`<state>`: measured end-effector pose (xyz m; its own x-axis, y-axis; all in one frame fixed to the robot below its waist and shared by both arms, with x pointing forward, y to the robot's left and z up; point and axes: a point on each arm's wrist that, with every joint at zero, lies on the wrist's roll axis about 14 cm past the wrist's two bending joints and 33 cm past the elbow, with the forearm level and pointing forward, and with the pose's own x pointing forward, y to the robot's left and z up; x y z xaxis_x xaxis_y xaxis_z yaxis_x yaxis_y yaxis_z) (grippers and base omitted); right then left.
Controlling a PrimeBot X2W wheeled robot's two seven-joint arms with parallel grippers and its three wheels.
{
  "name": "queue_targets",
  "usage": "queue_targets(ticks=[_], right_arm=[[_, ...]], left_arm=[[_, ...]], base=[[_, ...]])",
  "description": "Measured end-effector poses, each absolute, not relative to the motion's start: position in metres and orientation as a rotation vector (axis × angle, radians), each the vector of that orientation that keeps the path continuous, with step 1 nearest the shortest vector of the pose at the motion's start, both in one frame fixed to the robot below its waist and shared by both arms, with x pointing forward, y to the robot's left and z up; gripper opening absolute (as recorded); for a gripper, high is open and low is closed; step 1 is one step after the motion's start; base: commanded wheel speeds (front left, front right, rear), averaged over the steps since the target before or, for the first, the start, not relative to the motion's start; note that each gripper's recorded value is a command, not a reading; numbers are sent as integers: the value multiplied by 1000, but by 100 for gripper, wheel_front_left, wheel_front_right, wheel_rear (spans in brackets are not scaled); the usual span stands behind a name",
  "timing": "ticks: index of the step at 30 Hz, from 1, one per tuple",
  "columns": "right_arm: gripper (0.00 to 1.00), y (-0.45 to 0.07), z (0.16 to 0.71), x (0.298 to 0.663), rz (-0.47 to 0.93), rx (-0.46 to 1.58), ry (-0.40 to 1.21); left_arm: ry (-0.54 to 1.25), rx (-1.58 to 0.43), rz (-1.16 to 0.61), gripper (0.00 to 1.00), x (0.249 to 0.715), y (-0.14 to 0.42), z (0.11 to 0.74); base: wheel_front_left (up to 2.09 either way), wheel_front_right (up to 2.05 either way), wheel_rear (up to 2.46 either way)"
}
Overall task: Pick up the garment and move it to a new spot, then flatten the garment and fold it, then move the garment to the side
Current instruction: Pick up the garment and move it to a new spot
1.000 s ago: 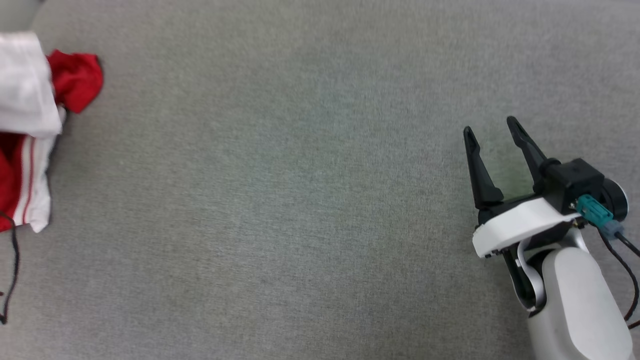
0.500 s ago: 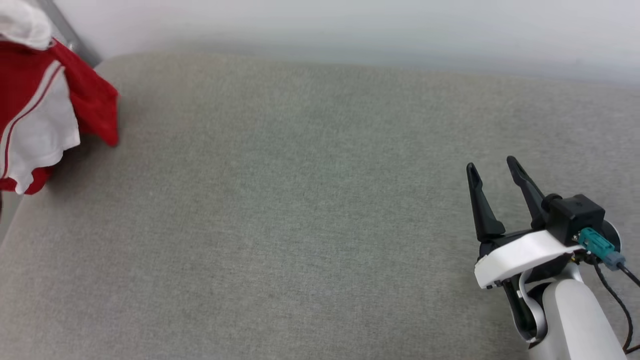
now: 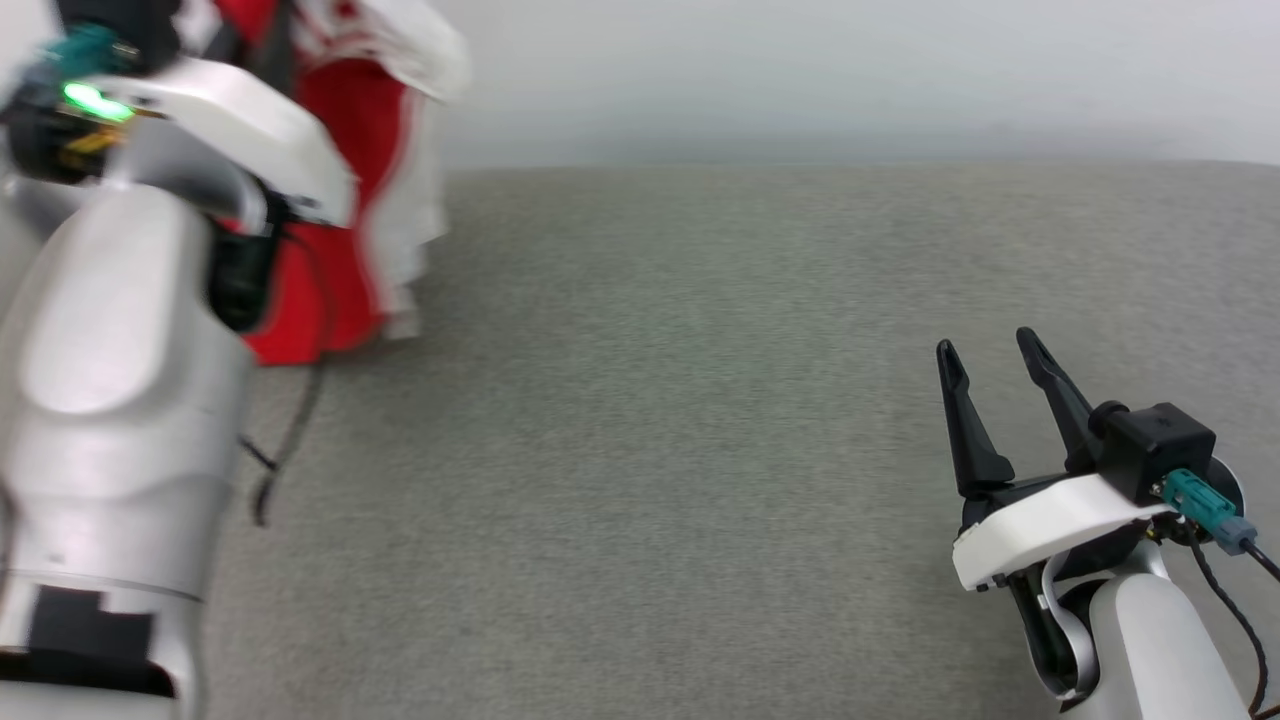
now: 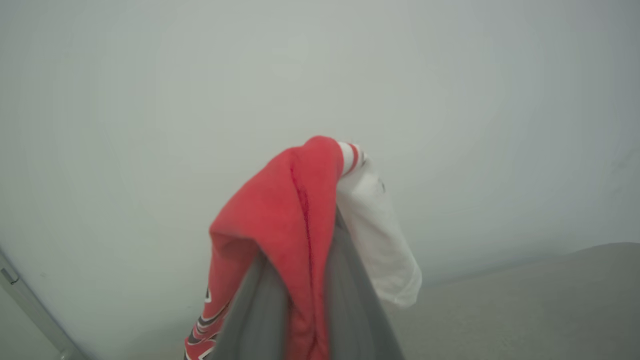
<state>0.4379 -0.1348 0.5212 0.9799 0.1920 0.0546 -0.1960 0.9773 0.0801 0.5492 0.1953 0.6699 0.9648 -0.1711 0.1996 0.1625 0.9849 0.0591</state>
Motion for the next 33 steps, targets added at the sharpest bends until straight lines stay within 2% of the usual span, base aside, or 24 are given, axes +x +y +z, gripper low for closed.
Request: queue_targets(ticks=[6, 13, 19, 27, 28, 29, 30, 31, 33], right_arm=[[100, -161, 524, 421, 126, 77, -49], [100, -184, 520, 412, 62, 74, -38], [100, -185, 510, 414, 58, 79, -12], [100, -173, 500, 424, 89, 86, 11], [100, -172, 500, 425, 92, 87, 11], [100, -171, 500, 426, 94, 88, 11], [100, -171, 499, 427, 95, 89, 13], [100, -170, 499, 427, 97, 89, 14], [100, -170, 501, 428, 98, 91, 9]], left_arm=[[-227, -45, -402, 0, 541, 92, 663], [-187, -124, -641, 0, 506, -5, 635], [33, -201, -704, 0, 468, -31, 546], [328, -208, -673, 0, 419, -22, 439], [349, -202, -676, 7, 414, -22, 432], [371, -191, -682, 40, 409, -22, 426], [375, -180, -689, 78, 405, -23, 424], [361, -182, -692, 100, 405, -24, 426], [309, -177, -703, 100, 405, -27, 436]], base=[[0, 0, 0], [0, 0, 0], [0, 0, 0], [0, 0, 0], [0, 0, 0], [0, 0, 0], [0, 0, 0], [0, 0, 0], [0, 0, 0]])
